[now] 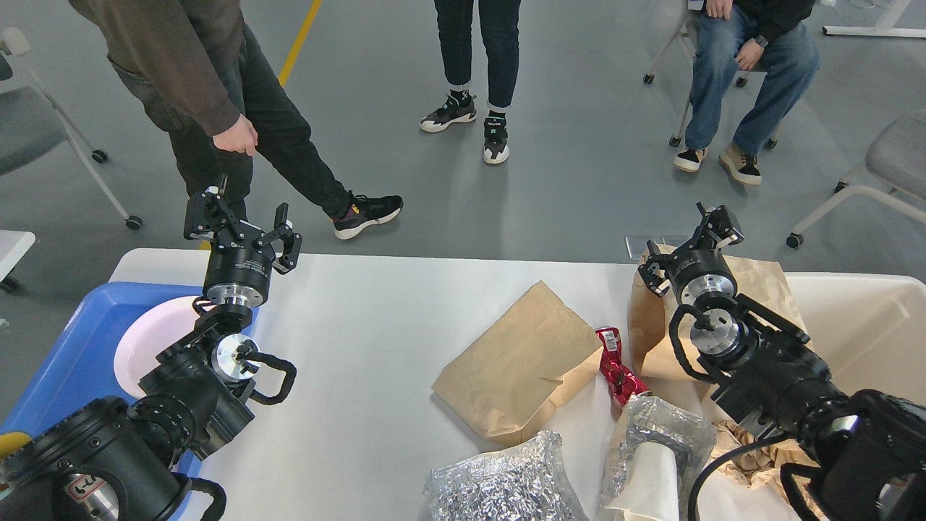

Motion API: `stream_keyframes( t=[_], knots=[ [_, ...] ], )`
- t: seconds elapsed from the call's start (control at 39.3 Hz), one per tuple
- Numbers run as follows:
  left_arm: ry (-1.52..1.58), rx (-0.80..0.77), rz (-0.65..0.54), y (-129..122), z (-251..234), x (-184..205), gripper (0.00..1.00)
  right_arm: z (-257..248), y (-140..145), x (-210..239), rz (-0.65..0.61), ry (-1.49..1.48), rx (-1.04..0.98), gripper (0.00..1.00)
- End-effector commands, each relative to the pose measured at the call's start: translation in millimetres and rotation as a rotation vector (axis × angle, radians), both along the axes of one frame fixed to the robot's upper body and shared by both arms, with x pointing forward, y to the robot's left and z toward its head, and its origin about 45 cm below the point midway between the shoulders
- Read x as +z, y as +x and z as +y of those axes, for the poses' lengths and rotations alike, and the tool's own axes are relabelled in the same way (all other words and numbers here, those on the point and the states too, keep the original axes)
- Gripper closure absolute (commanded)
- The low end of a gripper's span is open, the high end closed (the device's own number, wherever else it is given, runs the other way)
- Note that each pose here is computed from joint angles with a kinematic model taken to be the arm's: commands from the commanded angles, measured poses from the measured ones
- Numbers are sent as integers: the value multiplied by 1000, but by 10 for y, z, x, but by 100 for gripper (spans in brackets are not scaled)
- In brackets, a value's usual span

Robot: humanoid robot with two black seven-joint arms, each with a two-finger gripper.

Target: Tidy desktop

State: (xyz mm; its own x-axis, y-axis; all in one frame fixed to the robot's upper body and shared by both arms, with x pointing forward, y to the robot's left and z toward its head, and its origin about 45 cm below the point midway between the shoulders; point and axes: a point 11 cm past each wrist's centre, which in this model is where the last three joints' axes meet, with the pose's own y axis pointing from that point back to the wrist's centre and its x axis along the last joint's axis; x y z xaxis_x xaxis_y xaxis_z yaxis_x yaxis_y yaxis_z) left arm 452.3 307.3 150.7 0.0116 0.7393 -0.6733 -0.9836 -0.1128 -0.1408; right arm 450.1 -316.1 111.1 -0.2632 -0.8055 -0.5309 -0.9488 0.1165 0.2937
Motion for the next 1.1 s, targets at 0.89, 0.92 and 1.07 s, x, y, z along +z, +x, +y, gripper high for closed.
stream_keyframes(
  t=[0.89, 0.92, 1.07],
  knots=[
    [-1, 0, 0, 0, -1, 0, 3, -101, 240, 471, -140, 23, 80, 0],
    [-1, 0, 0, 0, -1, 0, 3, -179, 285, 600, -173, 19, 88, 0],
    [0, -1, 0, 0, -3, -1, 3, -399, 411, 956, -242, -15, 79, 0]
  ],
)
